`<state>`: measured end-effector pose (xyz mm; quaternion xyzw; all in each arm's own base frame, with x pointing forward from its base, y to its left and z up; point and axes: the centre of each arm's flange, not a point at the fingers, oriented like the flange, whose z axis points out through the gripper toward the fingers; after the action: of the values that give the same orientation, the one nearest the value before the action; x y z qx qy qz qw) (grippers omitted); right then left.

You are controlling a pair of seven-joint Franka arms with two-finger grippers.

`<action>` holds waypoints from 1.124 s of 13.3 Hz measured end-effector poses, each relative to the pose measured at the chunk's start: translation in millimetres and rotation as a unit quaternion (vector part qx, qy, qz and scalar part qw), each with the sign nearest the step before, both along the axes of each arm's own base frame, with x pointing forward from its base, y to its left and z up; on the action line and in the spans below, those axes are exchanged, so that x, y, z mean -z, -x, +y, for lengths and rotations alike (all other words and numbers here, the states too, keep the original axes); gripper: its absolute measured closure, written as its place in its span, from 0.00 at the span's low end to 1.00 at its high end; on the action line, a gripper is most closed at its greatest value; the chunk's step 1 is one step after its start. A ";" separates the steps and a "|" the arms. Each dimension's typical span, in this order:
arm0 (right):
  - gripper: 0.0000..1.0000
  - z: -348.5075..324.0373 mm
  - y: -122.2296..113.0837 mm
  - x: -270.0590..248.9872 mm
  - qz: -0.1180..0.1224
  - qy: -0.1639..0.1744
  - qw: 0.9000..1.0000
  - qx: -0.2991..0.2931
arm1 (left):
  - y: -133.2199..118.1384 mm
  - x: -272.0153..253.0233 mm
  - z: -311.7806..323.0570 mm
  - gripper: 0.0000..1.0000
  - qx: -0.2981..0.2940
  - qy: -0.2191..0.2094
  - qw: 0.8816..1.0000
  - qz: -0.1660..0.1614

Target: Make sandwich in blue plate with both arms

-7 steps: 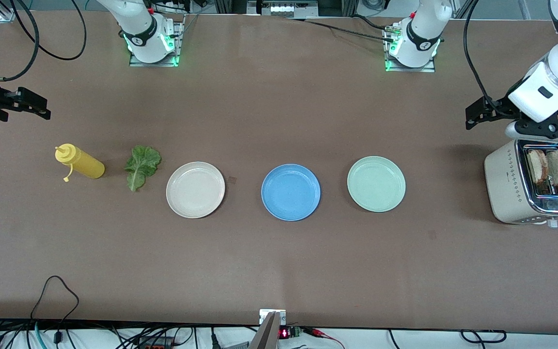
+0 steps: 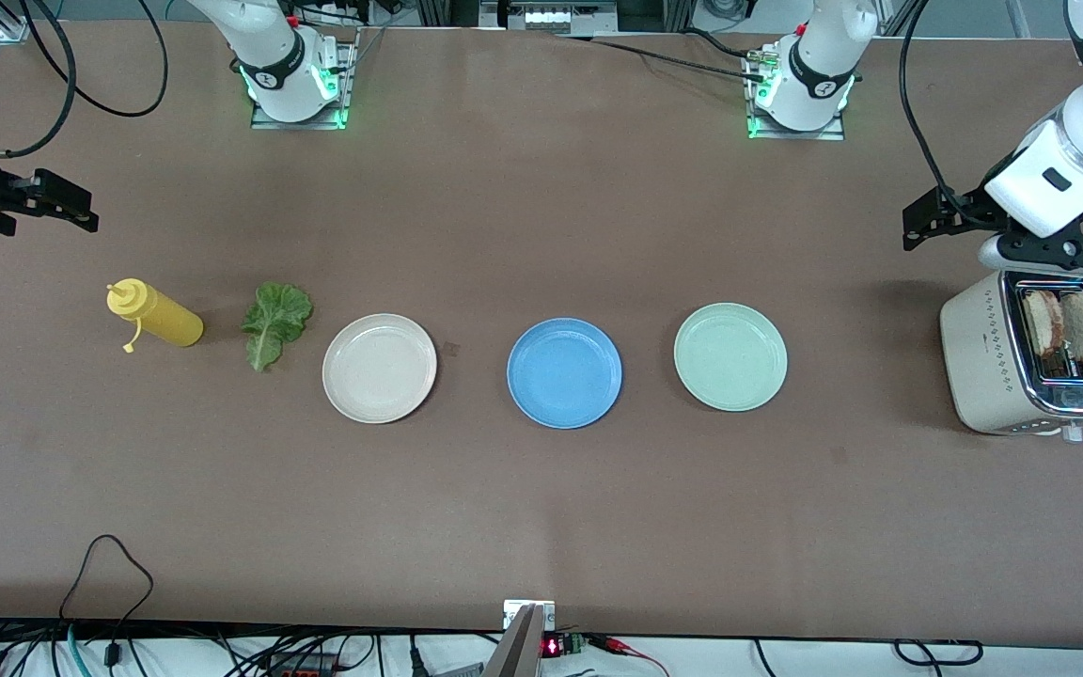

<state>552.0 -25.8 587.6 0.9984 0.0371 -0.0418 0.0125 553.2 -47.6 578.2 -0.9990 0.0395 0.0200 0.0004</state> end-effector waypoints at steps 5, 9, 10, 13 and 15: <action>0.00 0.0 0.0 0.0 0.000 0.000 1.000 0.000 | 1.0 2.5 -0.1 0.00 0.000 -0.001 1.000 0.016; 0.00 0.0 0.0 0.0 0.000 0.000 1.000 0.000 | 0.9 5.9 1.8 0.00 -0.001 -0.003 1.000 0.025; 0.00 0.0 0.0 0.0 0.000 0.000 1.000 0.000 | 1.0 12.5 6.1 0.00 -0.004 -0.008 0.999 0.040; 0.00 0.1 -0.3 0.7 0.001 0.000 1.000 0.000 | -8.2 46.9 31.8 0.00 -0.004 -0.086 0.993 0.085; 0.00 1.1 -1.2 2.8 0.003 0.000 1.000 -0.001 | -18.4 73.7 66.1 0.00 -0.007 -0.131 0.985 0.111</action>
<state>553.3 -24.7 584.9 0.9982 0.0381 -0.0445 0.0125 571.6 18.4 504.5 -0.9822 0.0294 0.1354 0.1269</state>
